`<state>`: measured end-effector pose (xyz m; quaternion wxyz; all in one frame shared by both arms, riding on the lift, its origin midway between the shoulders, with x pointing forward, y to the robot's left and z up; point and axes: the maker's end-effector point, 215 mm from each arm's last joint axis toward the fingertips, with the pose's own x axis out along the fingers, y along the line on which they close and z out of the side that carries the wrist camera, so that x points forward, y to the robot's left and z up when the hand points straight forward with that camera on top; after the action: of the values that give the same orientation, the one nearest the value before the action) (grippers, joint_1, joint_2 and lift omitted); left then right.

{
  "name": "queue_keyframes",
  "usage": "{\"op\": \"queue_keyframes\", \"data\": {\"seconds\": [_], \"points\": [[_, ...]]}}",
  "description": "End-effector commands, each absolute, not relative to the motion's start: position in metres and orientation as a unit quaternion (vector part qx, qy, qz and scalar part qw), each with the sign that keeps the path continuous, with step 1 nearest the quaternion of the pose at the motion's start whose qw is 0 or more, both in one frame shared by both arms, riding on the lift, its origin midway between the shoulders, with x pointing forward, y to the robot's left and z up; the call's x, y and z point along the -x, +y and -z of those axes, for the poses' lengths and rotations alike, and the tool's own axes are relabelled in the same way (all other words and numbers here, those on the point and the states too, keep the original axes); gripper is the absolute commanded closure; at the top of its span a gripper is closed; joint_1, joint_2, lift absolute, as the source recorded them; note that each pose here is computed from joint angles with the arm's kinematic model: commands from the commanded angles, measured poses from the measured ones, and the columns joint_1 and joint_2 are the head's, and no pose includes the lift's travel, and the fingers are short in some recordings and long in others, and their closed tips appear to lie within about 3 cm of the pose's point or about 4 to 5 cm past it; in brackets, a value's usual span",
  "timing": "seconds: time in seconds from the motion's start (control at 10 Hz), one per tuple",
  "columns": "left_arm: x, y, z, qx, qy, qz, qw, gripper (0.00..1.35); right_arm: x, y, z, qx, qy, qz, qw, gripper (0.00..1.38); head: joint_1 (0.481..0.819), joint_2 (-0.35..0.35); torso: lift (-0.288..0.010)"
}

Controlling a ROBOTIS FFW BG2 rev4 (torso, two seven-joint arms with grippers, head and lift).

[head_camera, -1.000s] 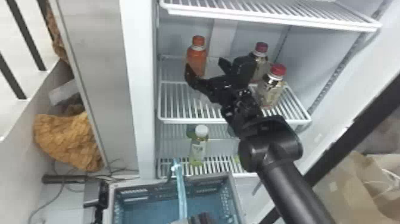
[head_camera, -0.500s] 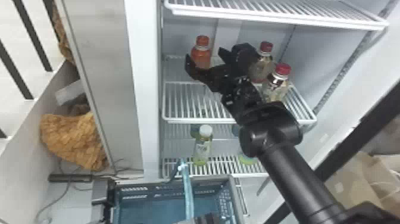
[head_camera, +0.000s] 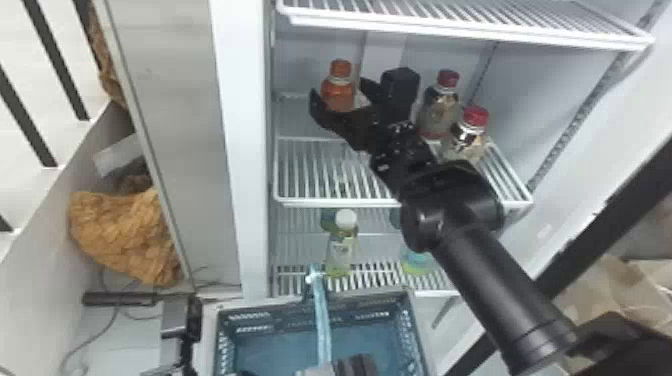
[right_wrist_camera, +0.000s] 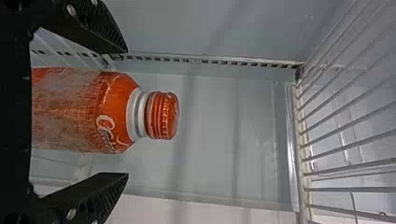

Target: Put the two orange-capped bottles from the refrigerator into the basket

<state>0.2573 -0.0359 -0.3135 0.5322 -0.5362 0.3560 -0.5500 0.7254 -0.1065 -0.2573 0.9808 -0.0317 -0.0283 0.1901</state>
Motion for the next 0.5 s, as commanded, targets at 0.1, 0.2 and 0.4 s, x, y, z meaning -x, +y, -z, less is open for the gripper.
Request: {"op": "queue_keyframes", "data": {"seconds": [0.1,0.2,0.4], "points": [[-0.258,-0.036,0.313,0.537,0.355,0.55,0.532,1.21,-0.727,-0.102,0.269,0.028,-0.01,-0.195,0.98,0.86,0.695,-0.158,-0.04],[-0.257,-0.036,0.313,0.538,0.355,0.55,0.53,1.21,-0.726,-0.103,0.272,0.021,-0.007,-0.194,0.981,0.9,0.695,-0.156,-0.04],[-0.257,-0.035,0.314,0.54,0.355,0.548,0.53,1.21,-0.721,-0.102,0.274,0.013,-0.009,-0.195,0.981,0.9,0.695,-0.155,-0.04]]}}
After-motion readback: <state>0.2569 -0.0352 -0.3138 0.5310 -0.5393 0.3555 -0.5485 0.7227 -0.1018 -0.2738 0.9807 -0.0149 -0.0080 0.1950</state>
